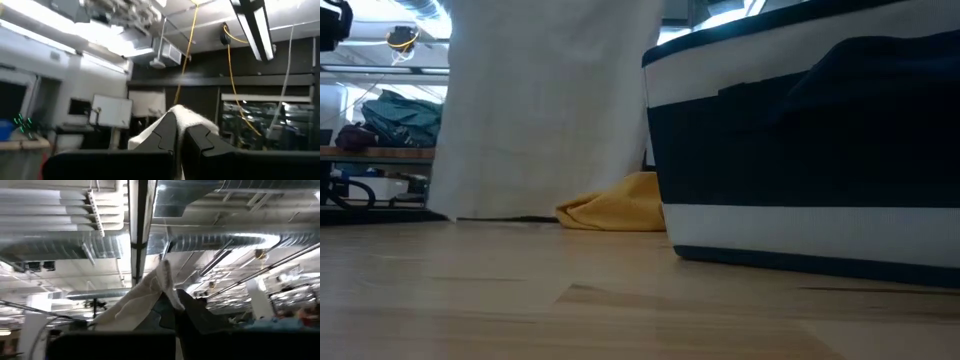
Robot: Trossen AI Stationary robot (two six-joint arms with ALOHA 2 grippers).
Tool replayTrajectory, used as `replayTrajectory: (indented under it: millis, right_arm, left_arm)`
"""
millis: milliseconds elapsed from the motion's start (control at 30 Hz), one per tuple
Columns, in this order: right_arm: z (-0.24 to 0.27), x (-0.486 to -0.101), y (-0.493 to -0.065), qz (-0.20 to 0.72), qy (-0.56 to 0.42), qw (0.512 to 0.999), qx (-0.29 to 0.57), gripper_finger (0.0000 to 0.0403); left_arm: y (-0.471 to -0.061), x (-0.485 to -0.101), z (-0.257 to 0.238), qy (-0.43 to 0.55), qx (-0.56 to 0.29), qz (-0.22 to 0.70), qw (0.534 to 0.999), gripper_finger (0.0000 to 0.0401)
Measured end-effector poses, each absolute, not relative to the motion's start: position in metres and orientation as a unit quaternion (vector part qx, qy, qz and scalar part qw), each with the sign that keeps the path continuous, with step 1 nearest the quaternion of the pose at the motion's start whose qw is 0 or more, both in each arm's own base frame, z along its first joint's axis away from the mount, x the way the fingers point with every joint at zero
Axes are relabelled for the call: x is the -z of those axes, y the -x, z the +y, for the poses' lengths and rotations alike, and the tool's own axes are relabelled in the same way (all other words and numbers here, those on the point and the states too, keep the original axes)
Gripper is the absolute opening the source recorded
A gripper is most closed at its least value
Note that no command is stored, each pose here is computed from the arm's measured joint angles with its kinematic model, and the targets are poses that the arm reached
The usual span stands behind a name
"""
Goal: Fold towel
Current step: Fold the white towel
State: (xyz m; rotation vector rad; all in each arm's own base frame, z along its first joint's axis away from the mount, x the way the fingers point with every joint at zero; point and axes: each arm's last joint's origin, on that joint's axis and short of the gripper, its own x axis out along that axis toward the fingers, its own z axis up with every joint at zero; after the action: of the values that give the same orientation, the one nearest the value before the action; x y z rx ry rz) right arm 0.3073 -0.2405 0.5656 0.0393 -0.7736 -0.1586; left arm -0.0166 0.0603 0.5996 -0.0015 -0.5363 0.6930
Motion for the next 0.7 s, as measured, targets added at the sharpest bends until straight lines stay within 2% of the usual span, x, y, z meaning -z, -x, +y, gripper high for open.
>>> replayTrajectory:
  millis: [300, 700]
  right_arm:
    - [-0.224, -0.565, -0.309, -0.271, -0.085, 0.959, 0.013, 0.0001]
    - [-0.169, -0.566, -0.308, -0.133, -0.089, 0.986, -0.036, 0.0001]
  left_arm:
    - [-0.022, -0.598, 0.017, 0.011, -0.328, -0.143, 0.934, 0.0]
    - [-0.073, -0.593, -0.044, -0.002, -0.316, -0.109, 0.942, 0.0]
